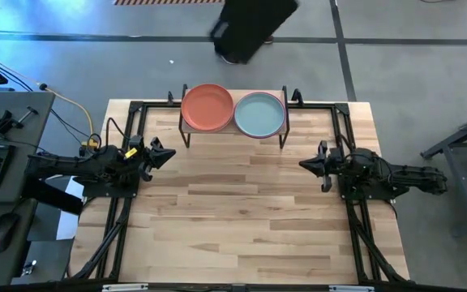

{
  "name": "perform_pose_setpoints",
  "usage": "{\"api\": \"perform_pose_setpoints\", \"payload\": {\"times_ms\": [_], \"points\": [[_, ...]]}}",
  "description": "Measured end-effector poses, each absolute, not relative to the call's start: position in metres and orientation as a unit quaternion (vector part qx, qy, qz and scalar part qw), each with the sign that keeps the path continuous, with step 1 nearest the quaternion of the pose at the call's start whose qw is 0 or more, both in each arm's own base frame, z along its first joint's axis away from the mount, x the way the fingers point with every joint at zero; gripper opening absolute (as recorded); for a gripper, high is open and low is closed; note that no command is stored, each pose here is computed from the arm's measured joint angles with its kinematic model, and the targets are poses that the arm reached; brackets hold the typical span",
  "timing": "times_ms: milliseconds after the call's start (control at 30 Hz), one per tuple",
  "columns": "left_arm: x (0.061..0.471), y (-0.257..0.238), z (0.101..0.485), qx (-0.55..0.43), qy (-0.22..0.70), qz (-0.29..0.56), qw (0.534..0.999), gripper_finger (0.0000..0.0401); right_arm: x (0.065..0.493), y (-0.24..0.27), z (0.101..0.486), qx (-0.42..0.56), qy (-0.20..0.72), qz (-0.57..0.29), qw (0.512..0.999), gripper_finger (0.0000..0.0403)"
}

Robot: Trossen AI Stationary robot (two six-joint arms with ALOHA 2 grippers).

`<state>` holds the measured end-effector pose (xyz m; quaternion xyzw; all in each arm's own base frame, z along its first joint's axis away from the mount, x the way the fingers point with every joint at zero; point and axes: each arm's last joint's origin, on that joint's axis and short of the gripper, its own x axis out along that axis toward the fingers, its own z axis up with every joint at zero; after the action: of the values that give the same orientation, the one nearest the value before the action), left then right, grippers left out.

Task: Place and stack plates onto a shelf
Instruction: Return to Home Position

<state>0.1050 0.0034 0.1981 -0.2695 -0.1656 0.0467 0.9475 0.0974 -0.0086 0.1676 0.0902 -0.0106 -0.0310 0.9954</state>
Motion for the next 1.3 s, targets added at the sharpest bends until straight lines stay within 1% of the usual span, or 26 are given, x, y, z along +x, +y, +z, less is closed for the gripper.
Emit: {"api": "perform_pose_setpoints", "payload": {"times_ms": [300, 633, 733, 933, 967, 1300], "points": [[0.105, 0.003, 0.198, -0.27, -0.166, 0.047, 0.947, 0.0, 0.097, -0.009, 0.167, 0.156, -0.012, -0.033, 0.987, 0.0], [0.106, 0.003, 0.192, -0.267, -0.136, 0.051, 0.953, 0.0, 0.097, -0.009, 0.167, 0.156, -0.012, -0.033, 0.987, 0.0], [0.106, 0.003, 0.186, -0.264, -0.105, 0.059, 0.957, 0.0, 0.097, -0.009, 0.168, 0.155, -0.017, -0.032, 0.987, 0.0], [0.104, 0.003, 0.163, -0.253, 0.007, 0.09, 0.963, 0.0, 0.097, -0.009, 0.168, 0.155, -0.017, -0.032, 0.987, 0.0], [0.104, 0.003, 0.162, -0.253, 0.014, 0.09, 0.963, 0.0, 0.097, -0.009, 0.168, 0.155, -0.017, -0.032, 0.987, 0.0], [0.096, 0.003, 0.172, -0.259, -0.041, 0.068, 0.963, 0.0, 0.097, -0.009, 0.168, 0.155, -0.017, -0.032, 0.987, 0.0]]}}
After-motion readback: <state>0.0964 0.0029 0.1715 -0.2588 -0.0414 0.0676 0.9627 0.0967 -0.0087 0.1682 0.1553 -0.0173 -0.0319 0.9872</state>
